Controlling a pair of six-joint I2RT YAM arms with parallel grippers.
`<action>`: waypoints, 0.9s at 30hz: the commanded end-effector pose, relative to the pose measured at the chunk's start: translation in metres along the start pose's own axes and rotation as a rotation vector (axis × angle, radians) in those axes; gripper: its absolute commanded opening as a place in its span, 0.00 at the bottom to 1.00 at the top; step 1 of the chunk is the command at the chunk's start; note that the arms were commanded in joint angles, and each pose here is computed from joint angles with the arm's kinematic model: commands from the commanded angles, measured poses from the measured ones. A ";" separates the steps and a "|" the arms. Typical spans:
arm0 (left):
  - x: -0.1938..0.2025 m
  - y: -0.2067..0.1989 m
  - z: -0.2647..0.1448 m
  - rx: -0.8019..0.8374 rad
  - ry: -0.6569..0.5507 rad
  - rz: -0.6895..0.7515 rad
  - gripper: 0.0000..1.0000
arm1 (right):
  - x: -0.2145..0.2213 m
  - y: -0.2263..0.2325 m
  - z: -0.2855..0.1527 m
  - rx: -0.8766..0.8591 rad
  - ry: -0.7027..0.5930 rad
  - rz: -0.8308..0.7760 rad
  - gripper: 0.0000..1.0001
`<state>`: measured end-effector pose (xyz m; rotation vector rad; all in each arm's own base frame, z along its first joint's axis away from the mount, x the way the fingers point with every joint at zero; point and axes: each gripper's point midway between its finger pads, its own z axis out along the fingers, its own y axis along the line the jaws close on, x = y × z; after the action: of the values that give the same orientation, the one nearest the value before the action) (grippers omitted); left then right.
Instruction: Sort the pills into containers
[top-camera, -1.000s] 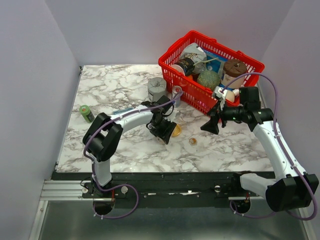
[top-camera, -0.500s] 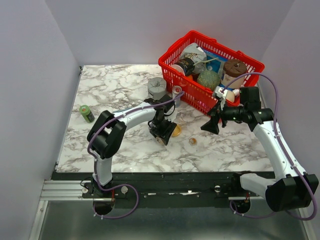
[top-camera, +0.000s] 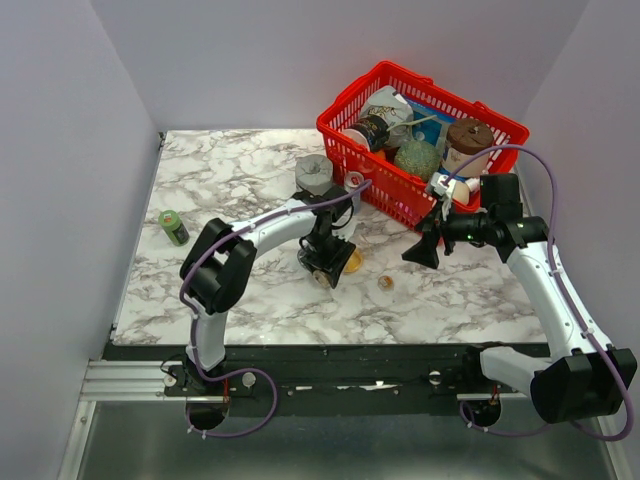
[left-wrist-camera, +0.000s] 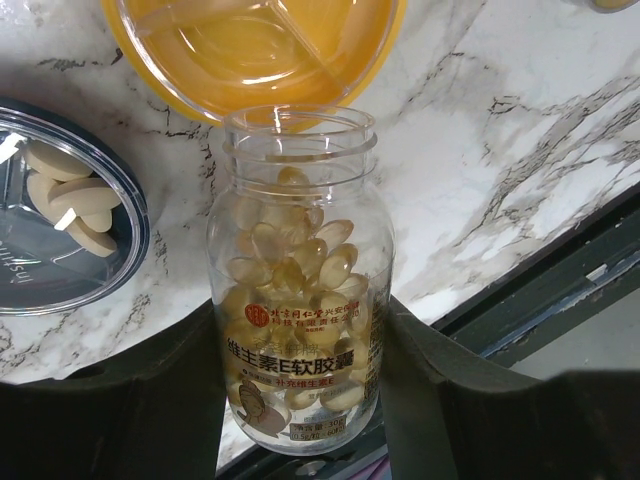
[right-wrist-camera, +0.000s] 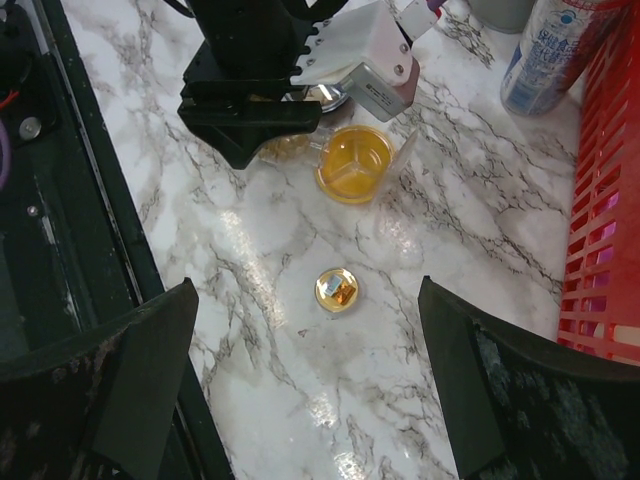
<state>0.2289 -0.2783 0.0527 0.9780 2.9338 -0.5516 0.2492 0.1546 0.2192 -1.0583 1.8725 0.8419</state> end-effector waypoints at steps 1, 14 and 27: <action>0.001 -0.004 -0.004 -0.002 0.031 0.006 0.00 | -0.005 0.008 -0.004 -0.032 -0.024 -0.004 1.00; 0.000 -0.001 -0.005 -0.011 0.067 0.009 0.00 | -0.005 0.008 -0.004 -0.036 -0.023 -0.003 1.00; -0.002 -0.002 -0.009 -0.008 0.077 -0.002 0.00 | -0.005 0.009 -0.005 -0.040 -0.027 -0.001 1.00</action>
<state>0.2276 -0.2759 0.0546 1.0114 2.9997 -0.5178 0.2464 0.1543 0.2195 -1.0524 1.8755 0.8639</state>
